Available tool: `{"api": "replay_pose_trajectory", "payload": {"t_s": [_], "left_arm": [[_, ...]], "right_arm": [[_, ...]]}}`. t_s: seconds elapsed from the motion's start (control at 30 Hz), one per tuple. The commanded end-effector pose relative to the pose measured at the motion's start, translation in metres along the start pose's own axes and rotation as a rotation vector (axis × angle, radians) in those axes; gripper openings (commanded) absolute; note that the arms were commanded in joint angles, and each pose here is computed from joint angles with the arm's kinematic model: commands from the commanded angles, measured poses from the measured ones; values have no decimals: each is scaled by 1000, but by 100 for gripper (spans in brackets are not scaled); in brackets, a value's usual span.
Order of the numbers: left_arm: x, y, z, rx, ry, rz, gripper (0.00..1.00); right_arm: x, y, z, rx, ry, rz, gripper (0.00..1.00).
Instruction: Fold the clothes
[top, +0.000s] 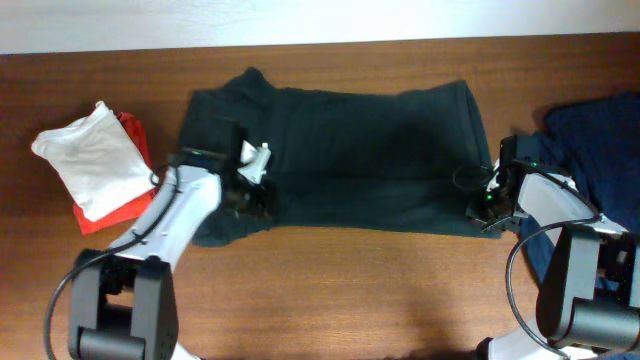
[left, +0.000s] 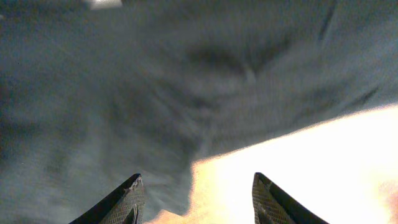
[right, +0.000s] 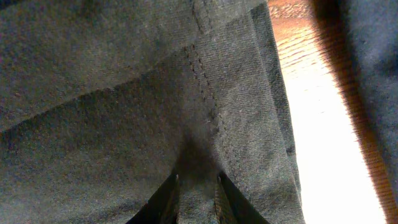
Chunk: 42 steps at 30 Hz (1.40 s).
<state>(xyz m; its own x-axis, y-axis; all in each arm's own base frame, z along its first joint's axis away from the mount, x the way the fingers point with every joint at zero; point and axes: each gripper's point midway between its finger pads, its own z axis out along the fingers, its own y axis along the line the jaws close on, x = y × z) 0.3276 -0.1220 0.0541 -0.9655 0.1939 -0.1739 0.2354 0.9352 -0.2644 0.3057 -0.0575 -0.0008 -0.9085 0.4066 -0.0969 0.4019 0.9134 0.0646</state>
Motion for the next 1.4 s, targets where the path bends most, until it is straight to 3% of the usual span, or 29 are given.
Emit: {"api": "replay_pose_trajectory", "payload": {"t_s": [0.0,0.07,0.23,0.27,0.3,0.33,0.37,0.57,0.63,0.7,0.77,0.9,0.93,1.1,1.17,1.23,1.27,1.37], "left_arm": [[30,15,19,-188,79,83,55],[34,20,22,-254,84,108,55],[35,20,34,-239,103,108,50],[37,20,39,-239,116,110,44],[39,21,42,-240,127,109,27],[37,21,44,-240,122,110,1],[29,20,39,-240,99,110,0],[-117,3,-70,-222,-346,99,1],[-120,1,-73,-220,-359,103,67],[-94,8,-65,-231,-246,83,97],[-61,19,-61,-243,-112,46,99],[-17,73,-62,-335,3,-259,99],[-6,86,-57,-347,28,-294,94],[44,122,-25,-404,118,-395,50],[50,123,-18,-405,124,-395,41],[46,124,-17,-405,108,-393,22],[46,124,-17,-405,106,-393,16],[57,131,-23,-464,148,-391,12]], "right_arm": [[6,-4,5,6,18,12,24],[6,-4,5,6,18,12,23],[6,-4,5,6,19,12,23],[6,-4,5,6,19,12,23],[6,-4,5,6,19,12,23],[6,-4,5,6,19,12,23],[7,-4,5,6,19,12,22],[6,-4,5,6,18,12,22],[6,-4,5,6,19,12,22],[6,-4,5,6,18,12,22],[6,-4,5,6,16,12,22],[6,-4,5,6,19,12,22],[6,-4,5,6,19,12,22],[10,-5,4,9,33,13,22],[10,-5,4,9,34,13,22],[10,-5,4,9,34,13,22],[10,-5,4,9,34,13,22],[11,-5,4,10,37,13,22]]}}
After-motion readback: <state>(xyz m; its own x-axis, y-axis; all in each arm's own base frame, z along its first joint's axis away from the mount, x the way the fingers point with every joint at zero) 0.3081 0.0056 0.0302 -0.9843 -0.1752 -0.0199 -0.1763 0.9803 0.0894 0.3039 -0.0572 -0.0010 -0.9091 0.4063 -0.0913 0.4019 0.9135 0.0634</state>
